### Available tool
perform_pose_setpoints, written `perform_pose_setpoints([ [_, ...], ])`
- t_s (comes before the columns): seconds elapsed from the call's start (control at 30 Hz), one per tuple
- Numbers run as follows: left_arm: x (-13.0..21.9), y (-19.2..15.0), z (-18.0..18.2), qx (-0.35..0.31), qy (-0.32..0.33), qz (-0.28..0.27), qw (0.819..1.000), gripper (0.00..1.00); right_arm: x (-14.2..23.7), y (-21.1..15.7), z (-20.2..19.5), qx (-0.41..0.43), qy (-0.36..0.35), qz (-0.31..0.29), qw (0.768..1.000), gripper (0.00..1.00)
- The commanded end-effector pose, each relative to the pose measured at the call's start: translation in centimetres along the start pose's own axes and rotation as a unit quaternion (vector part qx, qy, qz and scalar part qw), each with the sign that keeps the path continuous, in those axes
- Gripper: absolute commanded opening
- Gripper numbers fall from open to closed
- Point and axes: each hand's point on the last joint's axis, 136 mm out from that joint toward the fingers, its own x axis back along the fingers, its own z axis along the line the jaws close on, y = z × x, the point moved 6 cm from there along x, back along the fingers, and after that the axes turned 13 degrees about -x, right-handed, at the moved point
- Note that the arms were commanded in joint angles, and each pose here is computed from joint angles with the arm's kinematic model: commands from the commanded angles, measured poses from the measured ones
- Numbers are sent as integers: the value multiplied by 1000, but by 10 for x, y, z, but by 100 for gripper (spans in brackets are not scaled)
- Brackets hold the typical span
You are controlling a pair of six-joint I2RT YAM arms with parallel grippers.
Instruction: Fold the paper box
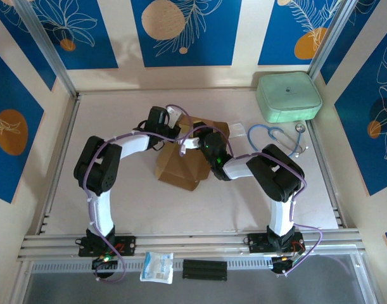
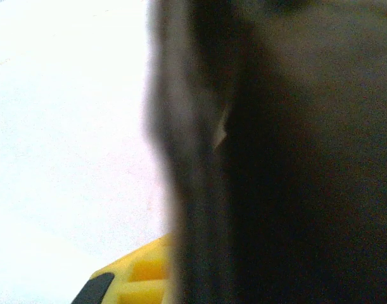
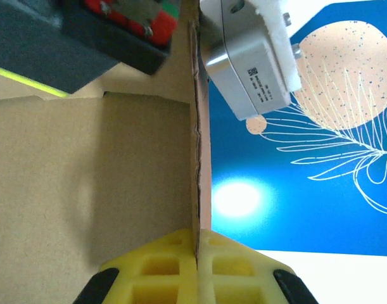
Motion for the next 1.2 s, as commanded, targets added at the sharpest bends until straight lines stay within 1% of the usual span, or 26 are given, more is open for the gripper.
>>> perform_pose_setpoints([
  [0.0, -11, -11, -7, 16, -17, 24, 999, 0, 7, 8, 25, -4, 64, -19, 998, 0],
  [0.07, -10, -12, -9, 17, -18, 24, 999, 0, 9, 8, 27, -6, 73, -16, 997, 2],
  [0.1, -10, -12, -9, 19, -17, 25, 999, 0, 10, 9, 28, -8, 76, -14, 997, 11],
  [0.13, -9, -12, -8, 21, -17, 27, 999, 0, 13, 11, 26, -17, 75, -14, 997, 22],
  [0.23, -5, -13, -8, 26, -12, 33, 999, 0, 24, 17, 16, -70, 84, -21, 994, 45],
  [0.37, 1, -11, -9, 29, -11, 39, 999, 0, 46, 25, 4, -147, 149, -9, 978, 68],
  [0.43, 4, -12, -9, 30, -8, 43, 999, 0, 60, 25, -7, -209, 192, 3, 959, 78],
  [0.5, 6, -13, -8, 31, -4, 47, 998, 0, 75, 25, -16, -268, 231, 10, 935, 88],
  [0.57, 8, -14, -8, 32, -2, 51, 998, 0, 93, 27, -23, -305, 264, 4, 915, 91],
  [0.67, 11, -14, -9, 35, -5, 54, 998, 0, 116, 32, -39, -366, 300, -3, 881, 93],
  [0.7, 11, -14, -11, 36, -7, 52, 998, 0, 122, 34, -48, -396, 308, 0, 865, 93],
  [0.73, 12, -13, -11, 37, -9, 51, 998, 0, 127, 35, -59, -435, 316, 6, 843, 93],
  [0.77, 11, -13, -12, 36, -11, 50, 998, 0, 129, 36, -69, -479, 328, 13, 815, 93],
  [0.8, 11, -13, -14, 36, -14, 50, 998, 0, 131, 33, -82, -535, 343, 23, 772, 92],
  [0.83, 11, -13, -15, 37, -17, 49, 998, 0, 130, 28, -96, -590, 357, 32, 723, 90],
  [0.9, 9, -13, -16, 36, -21, 48, 998, 0, 127, 16, -121, -673, 393, 33, 625, 87],
  [0.93, 9, -14, -17, 36, -24, 50, 998, 0, 123, 8, -133, -703, 402, 37, 585, 86],
  [0.97, 8, -14, -17, 35, -25, 51, 998, 0, 119, 2, -142, -724, 410, 40, 554, 86],
  [1.0, 8, -14, -17, 34, -27, 53, 998, 0, 115, -4, -152, -740, 414, 45, 528, 84],
  [1.03, 8, -15, -18, 35, -29, 54, 997, 0, 107, -11, -159, -751, 412, 57, 513, 84],
  [1.07, 9, -15, -18, 35, -29, 54, 998, 0, 102, -15, -164, -754, 413, 67, 505, 84],
  [1.1, 9, -14, -18, 35, -30, 53, 998, 2, 93, -19, -167, -755, 415, 79, 501, 84],
  [1.17, 11, -12, -18, 36, -30, 51, 998, 9, 76, -27, -170, -755, 415, 105, 496, 83],
])
